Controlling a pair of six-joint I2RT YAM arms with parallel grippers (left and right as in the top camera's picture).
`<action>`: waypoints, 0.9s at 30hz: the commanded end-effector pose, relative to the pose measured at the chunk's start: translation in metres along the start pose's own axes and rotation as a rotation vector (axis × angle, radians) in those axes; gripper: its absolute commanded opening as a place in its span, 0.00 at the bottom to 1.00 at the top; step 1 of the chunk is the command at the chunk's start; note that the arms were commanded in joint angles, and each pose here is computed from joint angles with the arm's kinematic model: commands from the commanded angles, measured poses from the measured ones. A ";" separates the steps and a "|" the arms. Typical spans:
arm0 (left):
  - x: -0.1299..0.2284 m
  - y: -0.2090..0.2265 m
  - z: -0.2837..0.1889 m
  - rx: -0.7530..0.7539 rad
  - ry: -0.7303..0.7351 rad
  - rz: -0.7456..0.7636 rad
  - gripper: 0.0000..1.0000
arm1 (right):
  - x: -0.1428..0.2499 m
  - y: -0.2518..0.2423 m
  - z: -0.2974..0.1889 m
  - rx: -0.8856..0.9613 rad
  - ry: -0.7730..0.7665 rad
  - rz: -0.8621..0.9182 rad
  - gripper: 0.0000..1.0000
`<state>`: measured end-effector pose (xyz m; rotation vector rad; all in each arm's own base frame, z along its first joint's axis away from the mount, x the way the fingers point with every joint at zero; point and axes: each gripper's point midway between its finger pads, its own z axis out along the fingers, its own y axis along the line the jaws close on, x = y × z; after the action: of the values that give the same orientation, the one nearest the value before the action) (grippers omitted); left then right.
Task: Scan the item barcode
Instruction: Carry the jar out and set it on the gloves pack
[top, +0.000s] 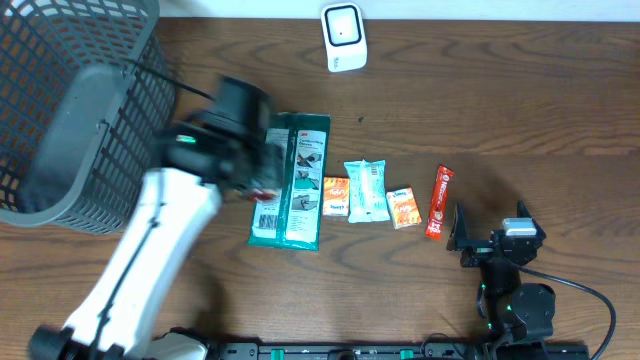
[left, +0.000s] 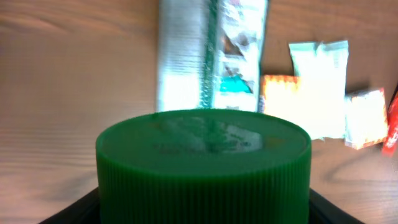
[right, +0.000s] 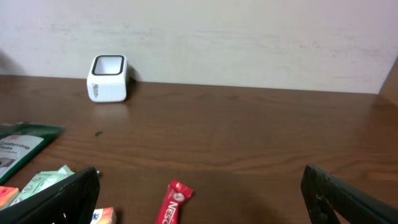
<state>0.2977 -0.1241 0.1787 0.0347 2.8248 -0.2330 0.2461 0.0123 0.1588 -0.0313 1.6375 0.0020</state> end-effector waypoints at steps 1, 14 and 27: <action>0.029 -0.014 0.044 -0.040 0.073 -0.005 0.60 | 0.000 -0.001 0.000 0.005 -0.001 -0.004 0.99; 0.038 -0.035 0.147 -0.121 0.142 0.026 0.60 | 0.000 -0.001 0.000 0.005 -0.001 -0.004 0.99; 0.037 -0.042 0.152 -0.096 0.139 0.029 0.82 | 0.000 -0.001 0.000 0.005 -0.001 -0.004 0.99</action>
<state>0.3040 -0.1887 0.0272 0.0778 2.9792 -0.0859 0.2461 0.0123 0.1587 -0.0313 1.6379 0.0020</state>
